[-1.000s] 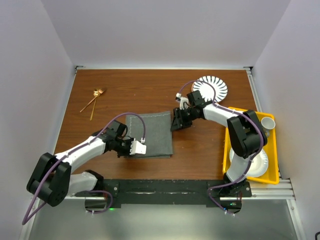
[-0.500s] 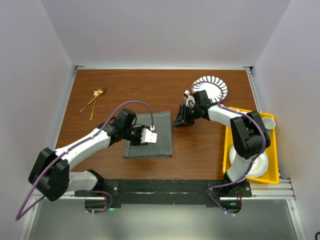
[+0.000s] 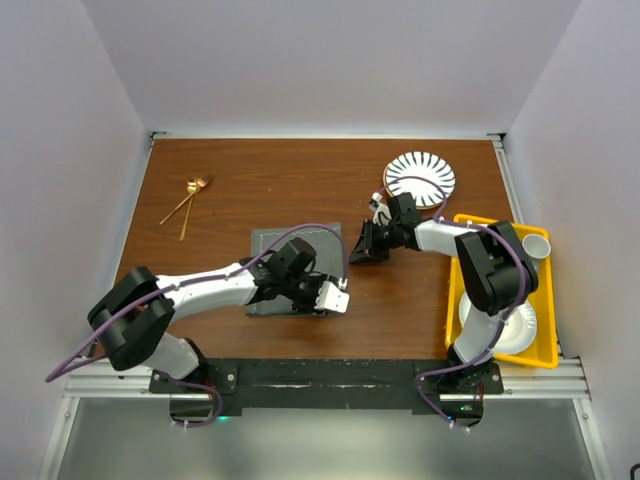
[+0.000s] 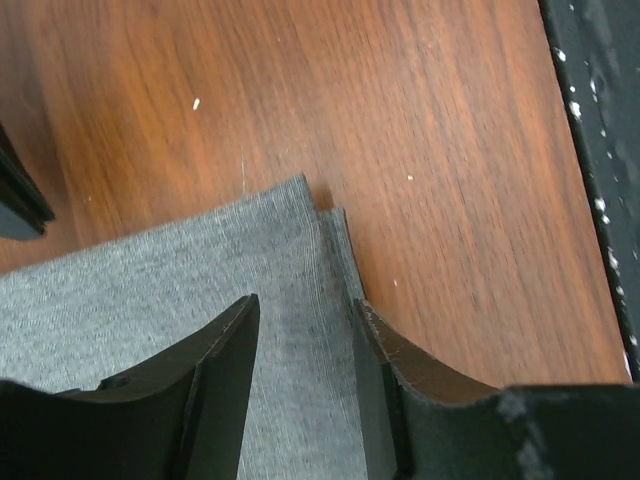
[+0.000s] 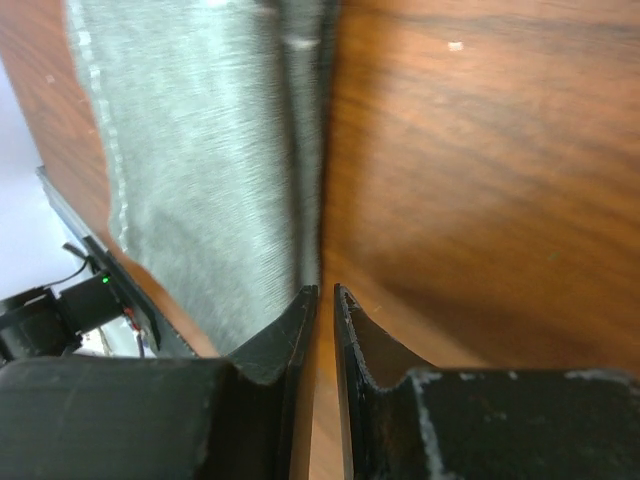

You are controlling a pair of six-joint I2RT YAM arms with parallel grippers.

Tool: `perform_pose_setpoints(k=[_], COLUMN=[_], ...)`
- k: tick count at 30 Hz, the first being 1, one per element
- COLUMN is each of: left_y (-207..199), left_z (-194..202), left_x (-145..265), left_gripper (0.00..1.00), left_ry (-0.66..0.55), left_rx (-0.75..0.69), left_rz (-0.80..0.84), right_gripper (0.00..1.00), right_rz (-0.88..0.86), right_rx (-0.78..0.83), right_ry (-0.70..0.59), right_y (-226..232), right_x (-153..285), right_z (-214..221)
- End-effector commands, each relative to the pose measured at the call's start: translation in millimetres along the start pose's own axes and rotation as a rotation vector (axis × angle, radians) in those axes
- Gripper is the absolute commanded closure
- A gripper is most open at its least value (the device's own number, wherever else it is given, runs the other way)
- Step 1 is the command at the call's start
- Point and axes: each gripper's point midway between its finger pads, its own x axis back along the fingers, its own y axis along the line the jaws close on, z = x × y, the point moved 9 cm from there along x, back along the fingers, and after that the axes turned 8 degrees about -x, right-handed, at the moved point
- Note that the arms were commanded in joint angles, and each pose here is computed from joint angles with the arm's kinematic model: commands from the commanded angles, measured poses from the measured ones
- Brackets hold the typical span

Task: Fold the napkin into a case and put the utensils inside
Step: Smooth out the lower triangle-folded napkin at the center of the board.

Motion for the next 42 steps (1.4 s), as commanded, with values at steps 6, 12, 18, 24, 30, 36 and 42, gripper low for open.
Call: perform_pose_setpoints(k=[6, 12, 18, 24, 30, 36, 42], left_y=[8, 11, 40, 78, 92, 93, 93], left_z=[-8, 1, 7, 26, 29, 32, 31], left_x=[-23, -30, -28, -13, -9, -10, -7], left_gripper=[0.55, 0.78, 0.96, 1.00, 1.00, 1.00, 1.00], left_ry=[0.012, 0.047, -0.009, -0.071, -0.133, -0.148, -0.152], left_rx=[-0.012, 0.075, 0.277, 0.519, 0.633, 0.693, 0.694], left_rz=[-0.037, -0.093, -0.191, -0.279, -0.267, -0.257, -0.264], right_gripper=[0.83, 0.82, 0.81, 0.78, 0.81, 0.91, 0.99], right_rz=[-0.043, -0.051, -0.028, -0.058, -0.106, -0.237, -0.224], right_rx=[-0.016, -0.036, -0.017, -0.046, -0.122, -0.144, -0.174], right_ry=[0.005, -0.006, -0.039, -0.044, -0.017, -0.026, 0.010], right_y=[3, -3, -10, -12, -14, 11, 19], right_x=[1, 23, 39, 39, 19, 1, -19], right_z=[-2, 5, -4, -1, 6, 4, 8])
